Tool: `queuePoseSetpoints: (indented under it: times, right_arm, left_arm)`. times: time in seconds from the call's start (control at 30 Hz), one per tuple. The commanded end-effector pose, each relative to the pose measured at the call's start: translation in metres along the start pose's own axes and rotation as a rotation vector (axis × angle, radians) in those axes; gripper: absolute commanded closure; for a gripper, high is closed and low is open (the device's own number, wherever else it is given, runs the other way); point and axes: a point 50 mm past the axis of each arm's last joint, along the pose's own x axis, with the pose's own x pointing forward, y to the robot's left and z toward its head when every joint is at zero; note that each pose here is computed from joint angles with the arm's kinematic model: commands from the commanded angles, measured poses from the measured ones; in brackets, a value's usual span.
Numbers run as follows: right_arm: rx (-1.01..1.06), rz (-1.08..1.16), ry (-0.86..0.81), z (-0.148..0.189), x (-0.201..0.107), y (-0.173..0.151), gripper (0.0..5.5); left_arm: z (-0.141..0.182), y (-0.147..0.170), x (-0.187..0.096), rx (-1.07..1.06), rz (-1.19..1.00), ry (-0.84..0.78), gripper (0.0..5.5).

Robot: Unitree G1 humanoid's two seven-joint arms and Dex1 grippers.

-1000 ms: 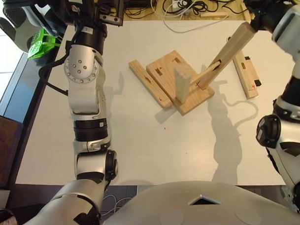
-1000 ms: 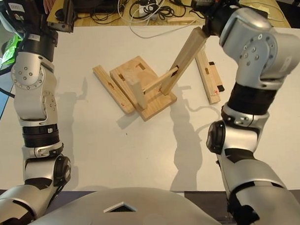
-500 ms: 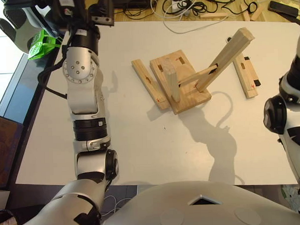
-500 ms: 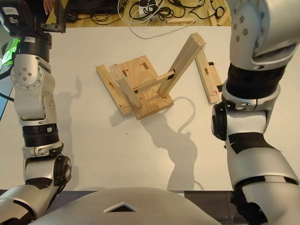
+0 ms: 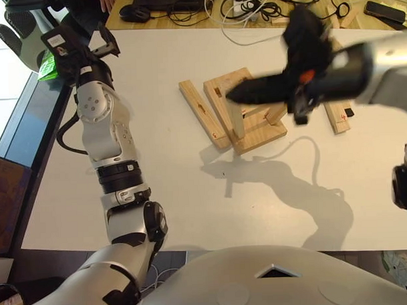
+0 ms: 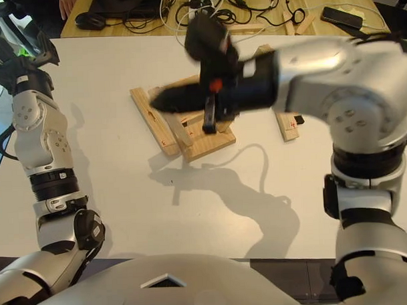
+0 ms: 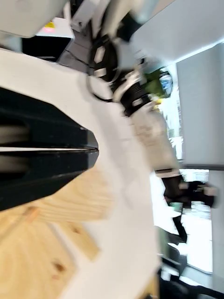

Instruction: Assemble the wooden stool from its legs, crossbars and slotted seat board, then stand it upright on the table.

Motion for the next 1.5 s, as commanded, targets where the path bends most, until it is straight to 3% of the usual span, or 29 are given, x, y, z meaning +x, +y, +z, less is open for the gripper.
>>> queuePoseSetpoints:
  times: [0.03,0.1,0.2,0.3,0.37,0.47,0.53,0.7,1.0,1.17,1.27,1.43,1.5]
  right_arm:
    - [-0.011,-0.046,0.087,-0.006,0.0,-0.003,5.49]
    - [-0.061,-0.021,-0.018,0.012,-0.007,-0.002,5.49]
    - [-0.169,0.129,-0.339,0.051,-0.036,0.008,5.49]
    - [-0.203,0.038,-0.634,0.096,-0.054,-0.007,5.49]
    - [-0.215,-0.015,-0.679,0.111,-0.048,-0.016,5.49]
    - [-0.256,0.004,-0.581,0.107,-0.024,-0.018,5.49]
    - [-0.266,0.079,-0.464,0.086,-0.009,-0.013,5.49]
    - [-0.237,0.211,0.004,-0.006,0.013,-0.003,5.49]
    - [-0.255,0.256,-0.322,0.041,-0.01,0.001,5.49]
    - [-0.288,0.158,-0.601,0.1,-0.026,-0.012,5.49]
    - [-0.302,0.154,-0.457,0.089,-0.008,-0.019,5.49]
    - [-0.172,0.236,-0.034,-0.004,0.026,-0.017,5.49]
    - [-0.163,0.245,-0.052,-0.004,0.029,-0.013,5.49]
  left_arm:
    - [0.0,-0.003,-0.001,0.008,-0.008,0.002,0.56]
    - [-0.001,-0.002,-0.001,0.006,-0.004,0.005,0.56]
    - [-0.003,-0.004,-0.002,0.003,-0.016,0.01,0.56]
    - [-0.004,-0.005,-0.002,0.006,-0.02,0.009,0.56]
    - [-0.003,-0.006,-0.002,0.005,-0.023,0.005,0.56]
    - [-0.001,-0.008,-0.001,0.002,-0.033,0.001,0.56]
    - [-0.001,-0.009,-0.001,0.004,-0.037,0.001,0.56]
    - [-0.004,-0.006,-0.003,0.006,-0.024,0.011,0.56]
    - [-0.004,-0.008,-0.002,0.005,-0.035,0.005,0.56]
    - [-0.005,-0.011,-0.002,0.008,-0.044,0.007,0.56]
    - [-0.003,-0.013,-0.001,0.006,-0.053,0.001,0.56]
    - [-0.005,-0.011,-0.003,0.008,-0.046,0.006,0.56]
    - [-0.005,-0.011,-0.003,0.007,-0.047,0.008,0.56]
